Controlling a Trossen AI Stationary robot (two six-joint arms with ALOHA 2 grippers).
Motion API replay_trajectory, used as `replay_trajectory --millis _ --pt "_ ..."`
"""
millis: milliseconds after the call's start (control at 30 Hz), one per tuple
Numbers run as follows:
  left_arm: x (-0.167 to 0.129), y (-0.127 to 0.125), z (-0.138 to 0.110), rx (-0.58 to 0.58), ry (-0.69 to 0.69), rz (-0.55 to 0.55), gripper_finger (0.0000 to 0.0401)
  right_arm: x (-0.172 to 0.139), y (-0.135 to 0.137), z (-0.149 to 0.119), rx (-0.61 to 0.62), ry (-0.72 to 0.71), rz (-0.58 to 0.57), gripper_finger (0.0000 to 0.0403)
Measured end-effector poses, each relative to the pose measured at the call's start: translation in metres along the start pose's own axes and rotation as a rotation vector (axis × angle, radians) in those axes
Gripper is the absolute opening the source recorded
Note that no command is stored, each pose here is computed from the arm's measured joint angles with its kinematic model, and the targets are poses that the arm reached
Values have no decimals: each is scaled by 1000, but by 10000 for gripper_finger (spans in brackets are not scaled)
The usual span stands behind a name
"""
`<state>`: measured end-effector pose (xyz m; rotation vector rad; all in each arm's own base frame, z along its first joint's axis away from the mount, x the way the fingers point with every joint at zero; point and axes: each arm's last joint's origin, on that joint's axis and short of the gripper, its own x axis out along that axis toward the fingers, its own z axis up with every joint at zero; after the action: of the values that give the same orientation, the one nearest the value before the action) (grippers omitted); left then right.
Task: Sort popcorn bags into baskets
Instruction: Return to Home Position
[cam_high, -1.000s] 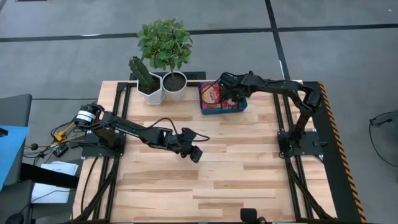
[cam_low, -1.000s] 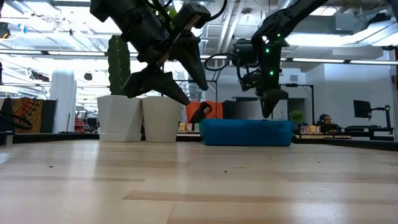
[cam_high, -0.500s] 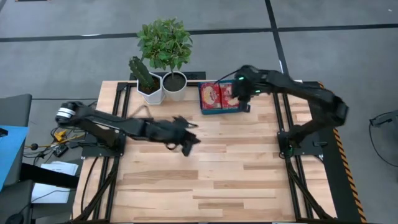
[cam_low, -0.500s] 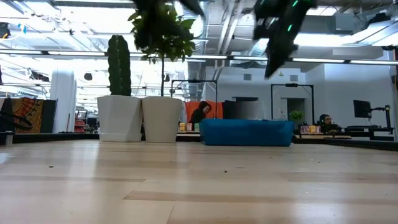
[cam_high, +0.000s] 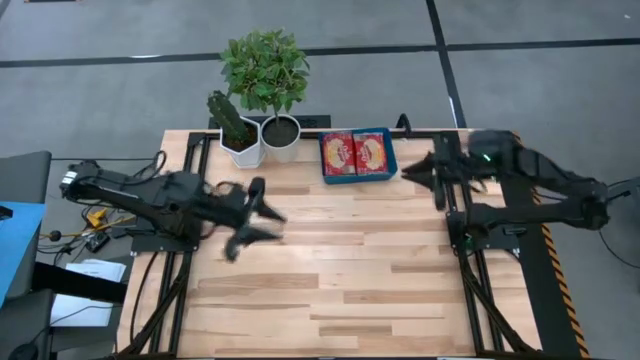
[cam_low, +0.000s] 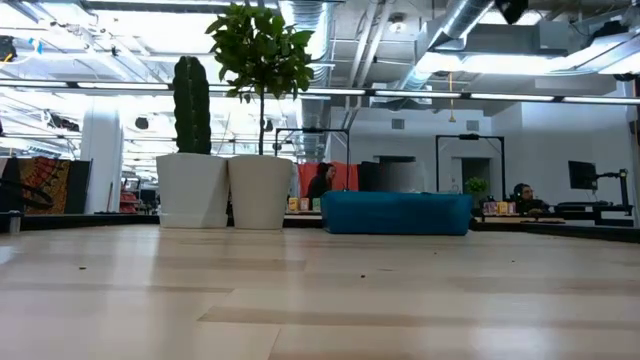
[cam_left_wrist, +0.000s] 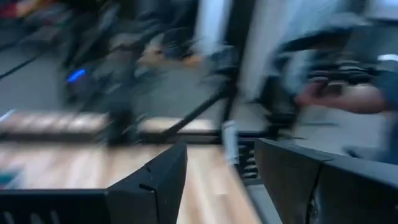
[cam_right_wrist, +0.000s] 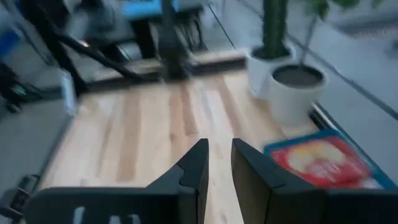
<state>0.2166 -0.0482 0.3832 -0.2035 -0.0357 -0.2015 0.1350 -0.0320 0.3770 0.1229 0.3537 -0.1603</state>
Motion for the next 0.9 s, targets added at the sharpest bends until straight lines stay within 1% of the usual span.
replay_trajectory --millis 67,100,200,300,433,500,567,633,667,733,767,867,900 --pt "-9 -3 -2 23 -63 -87 183 -4 6 -20 16 -70 45 93" --pt "-15 -2 -6 23 -86 -100 183 -6 7 -31 28 -98 47 93" --pt "-27 6 -34 -25 -115 -75 183 -10 10 -61 92 -190 51 93" --pt "-39 16 -72 -83 -150 -64 183 -14 10 -84 129 -282 61 93" --pt "-60 27 -119 -165 -223 -85 183 -9 11 -112 127 -315 103 93" --pt "-70 32 -143 -203 -228 -98 183 -3 12 -124 126 -313 124 93" --pt "-80 36 -161 -232 -248 -105 183 4 13 -137 153 -307 129 93" --pt "-90 40 -178 -274 -255 -87 183 13 13 -150 185 -293 127 93" --pt "-91 42 -182 -300 -247 -60 183 16 14 -154 201 -292 129 93" --pt "-91 43 -183 -308 -234 -34 183 23 14 -165 226 -281 138 93" --pt "-93 43 -181 -311 -241 -49 183 24 14 -166 240 -289 143 93" --pt "-99 41 -168 -317 -331 -141 183 27 15 -170 248 -305 157 93" --pt "-102 40 -165 -303 -356 -167 183 27 15 -170 248 -307 160 93"
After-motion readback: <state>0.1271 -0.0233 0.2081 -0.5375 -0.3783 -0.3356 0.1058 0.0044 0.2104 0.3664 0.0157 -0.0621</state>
